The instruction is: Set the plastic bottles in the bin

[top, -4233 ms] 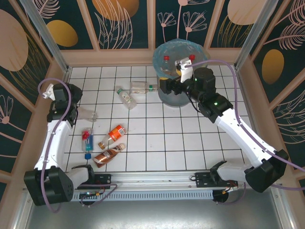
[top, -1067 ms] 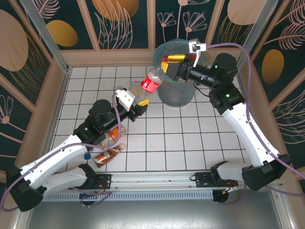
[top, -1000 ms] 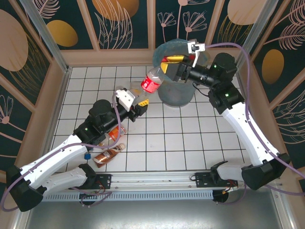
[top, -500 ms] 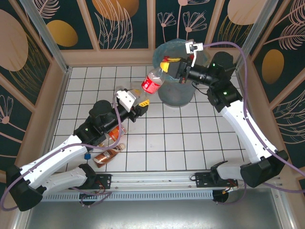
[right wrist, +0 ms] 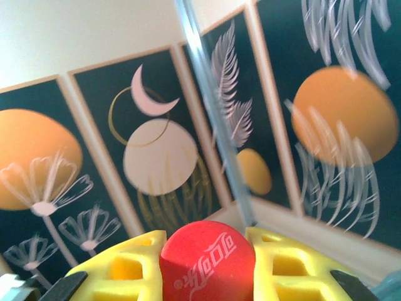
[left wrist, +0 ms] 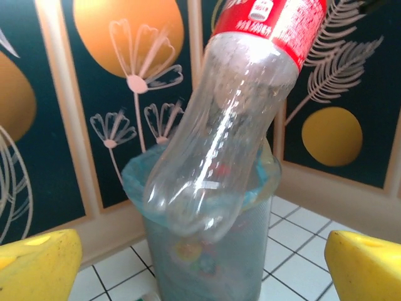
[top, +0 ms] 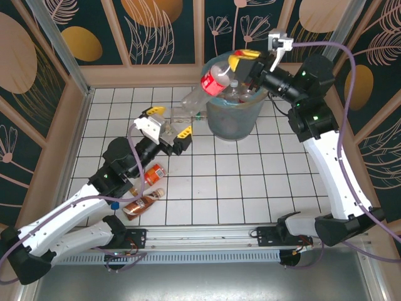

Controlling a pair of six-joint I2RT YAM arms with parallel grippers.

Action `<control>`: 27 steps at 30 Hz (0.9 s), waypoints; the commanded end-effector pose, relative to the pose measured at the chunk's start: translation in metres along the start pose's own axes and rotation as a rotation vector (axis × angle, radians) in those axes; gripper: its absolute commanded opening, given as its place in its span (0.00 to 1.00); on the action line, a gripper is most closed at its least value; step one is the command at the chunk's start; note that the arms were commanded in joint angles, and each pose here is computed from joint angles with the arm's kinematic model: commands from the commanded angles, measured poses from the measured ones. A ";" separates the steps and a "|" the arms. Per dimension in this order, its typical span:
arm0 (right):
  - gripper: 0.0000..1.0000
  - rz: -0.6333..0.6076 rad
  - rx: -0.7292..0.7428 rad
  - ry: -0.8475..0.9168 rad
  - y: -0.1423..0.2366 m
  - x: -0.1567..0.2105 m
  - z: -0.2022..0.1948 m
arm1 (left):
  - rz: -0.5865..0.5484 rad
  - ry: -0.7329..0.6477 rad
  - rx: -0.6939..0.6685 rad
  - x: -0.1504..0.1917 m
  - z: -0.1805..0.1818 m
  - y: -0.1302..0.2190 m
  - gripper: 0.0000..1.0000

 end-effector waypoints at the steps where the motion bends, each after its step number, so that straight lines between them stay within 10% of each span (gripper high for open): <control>1: 0.00 -0.003 0.225 0.152 -0.001 -0.016 -0.033 | -0.055 0.043 -0.138 -0.012 0.021 0.008 0.99; 10: 0.00 0.180 0.613 0.316 -0.020 0.020 -0.149 | 0.039 0.051 -0.331 0.008 0.048 0.020 0.99; 27: 0.00 0.573 0.640 0.216 -0.025 0.126 -0.196 | 0.114 0.038 -0.320 0.029 0.045 0.010 0.99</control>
Point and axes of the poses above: each hand's point on the last joint's axis, 136 mm out from that joint toward the fingers, its own y axis back along the fingers, its own z axis along the line the jaws close on, x = y × z, the point moved 3 cm from there along y, back along the fingers, and after that the axes turned 2 degrees about y, right-handed, at the moved point
